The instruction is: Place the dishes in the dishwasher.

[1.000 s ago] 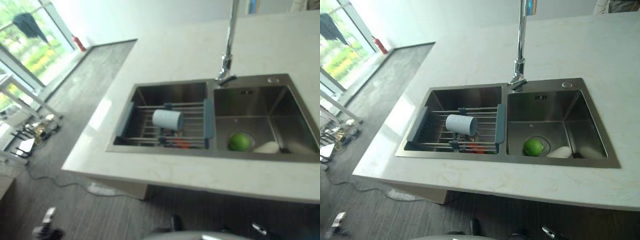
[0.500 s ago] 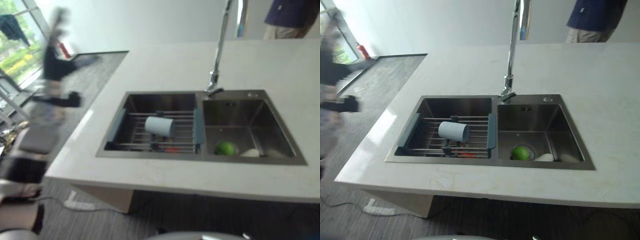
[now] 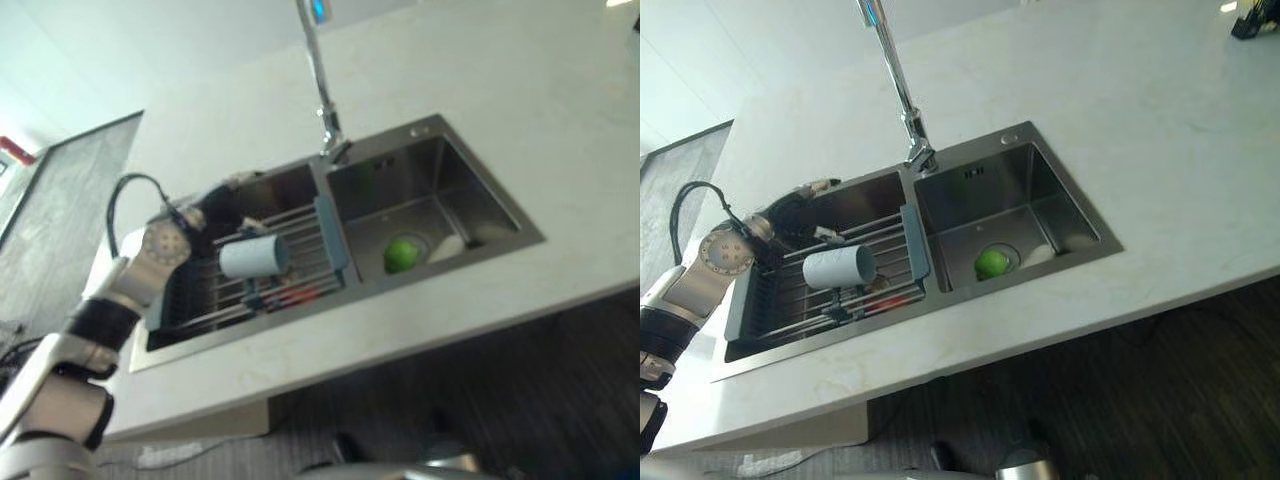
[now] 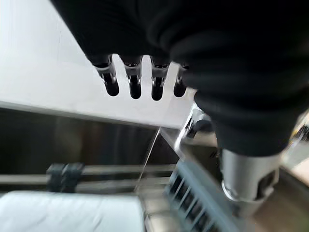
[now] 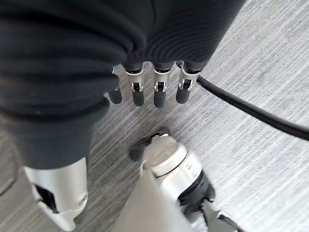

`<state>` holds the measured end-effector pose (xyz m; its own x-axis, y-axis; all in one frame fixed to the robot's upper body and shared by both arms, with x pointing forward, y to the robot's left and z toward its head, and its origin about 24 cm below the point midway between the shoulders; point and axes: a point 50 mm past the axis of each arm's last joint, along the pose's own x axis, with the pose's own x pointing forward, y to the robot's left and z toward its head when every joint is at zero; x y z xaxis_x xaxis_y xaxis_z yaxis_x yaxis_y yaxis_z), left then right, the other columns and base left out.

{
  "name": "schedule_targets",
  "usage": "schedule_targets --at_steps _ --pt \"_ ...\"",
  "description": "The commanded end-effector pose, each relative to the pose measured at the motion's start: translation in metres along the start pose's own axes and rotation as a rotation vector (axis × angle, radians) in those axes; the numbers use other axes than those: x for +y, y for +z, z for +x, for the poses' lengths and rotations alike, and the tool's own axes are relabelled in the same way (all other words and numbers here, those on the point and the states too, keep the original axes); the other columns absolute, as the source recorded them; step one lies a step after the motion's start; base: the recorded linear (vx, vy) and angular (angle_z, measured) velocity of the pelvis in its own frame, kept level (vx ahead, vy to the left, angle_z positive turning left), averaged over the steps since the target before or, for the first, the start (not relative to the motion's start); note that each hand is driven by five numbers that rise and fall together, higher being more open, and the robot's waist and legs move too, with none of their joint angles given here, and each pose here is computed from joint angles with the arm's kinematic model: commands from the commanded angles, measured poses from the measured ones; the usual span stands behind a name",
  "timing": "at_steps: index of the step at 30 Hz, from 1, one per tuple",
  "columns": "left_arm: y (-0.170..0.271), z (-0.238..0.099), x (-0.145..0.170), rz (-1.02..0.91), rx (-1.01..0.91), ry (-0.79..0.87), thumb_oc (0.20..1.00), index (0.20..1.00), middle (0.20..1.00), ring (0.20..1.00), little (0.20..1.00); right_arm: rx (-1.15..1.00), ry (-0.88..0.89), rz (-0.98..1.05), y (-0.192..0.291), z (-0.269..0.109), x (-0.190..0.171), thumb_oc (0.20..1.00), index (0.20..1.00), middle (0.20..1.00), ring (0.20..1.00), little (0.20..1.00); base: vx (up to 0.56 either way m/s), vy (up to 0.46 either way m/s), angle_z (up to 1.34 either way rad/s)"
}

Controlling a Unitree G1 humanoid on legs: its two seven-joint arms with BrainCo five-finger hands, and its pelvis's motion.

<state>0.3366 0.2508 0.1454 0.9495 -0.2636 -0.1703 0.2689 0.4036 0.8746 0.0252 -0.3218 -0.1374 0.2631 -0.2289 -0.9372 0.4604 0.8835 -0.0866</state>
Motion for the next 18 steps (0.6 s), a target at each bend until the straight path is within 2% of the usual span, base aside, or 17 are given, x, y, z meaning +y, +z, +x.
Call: schedule_targets --at_steps 1,7,18 --pt "0.004 -0.005 0.048 0.046 -0.007 0.098 1.000 1.000 1.000 1.000 1.000 -0.055 0.034 0.015 0.014 0.003 0.008 1.000 1.000 1.000 1.000 1.000 0.02 0.113 -0.08" --pt "-0.008 -0.003 0.018 -0.035 0.024 -0.091 1.000 1.000 1.000 1.000 1.000 -0.091 0.009 -0.016 0.026 -0.001 -0.003 1.000 1.000 1.000 1.000 1.000 0.04 0.098 -0.07" --pt "-0.021 -0.005 0.006 -0.010 0.074 -0.131 1.000 1.000 1.000 1.000 1.000 -0.141 0.024 -0.025 0.045 -0.001 0.000 1.000 1.000 1.000 1.000 1.000 0.00 0.017 0.00"
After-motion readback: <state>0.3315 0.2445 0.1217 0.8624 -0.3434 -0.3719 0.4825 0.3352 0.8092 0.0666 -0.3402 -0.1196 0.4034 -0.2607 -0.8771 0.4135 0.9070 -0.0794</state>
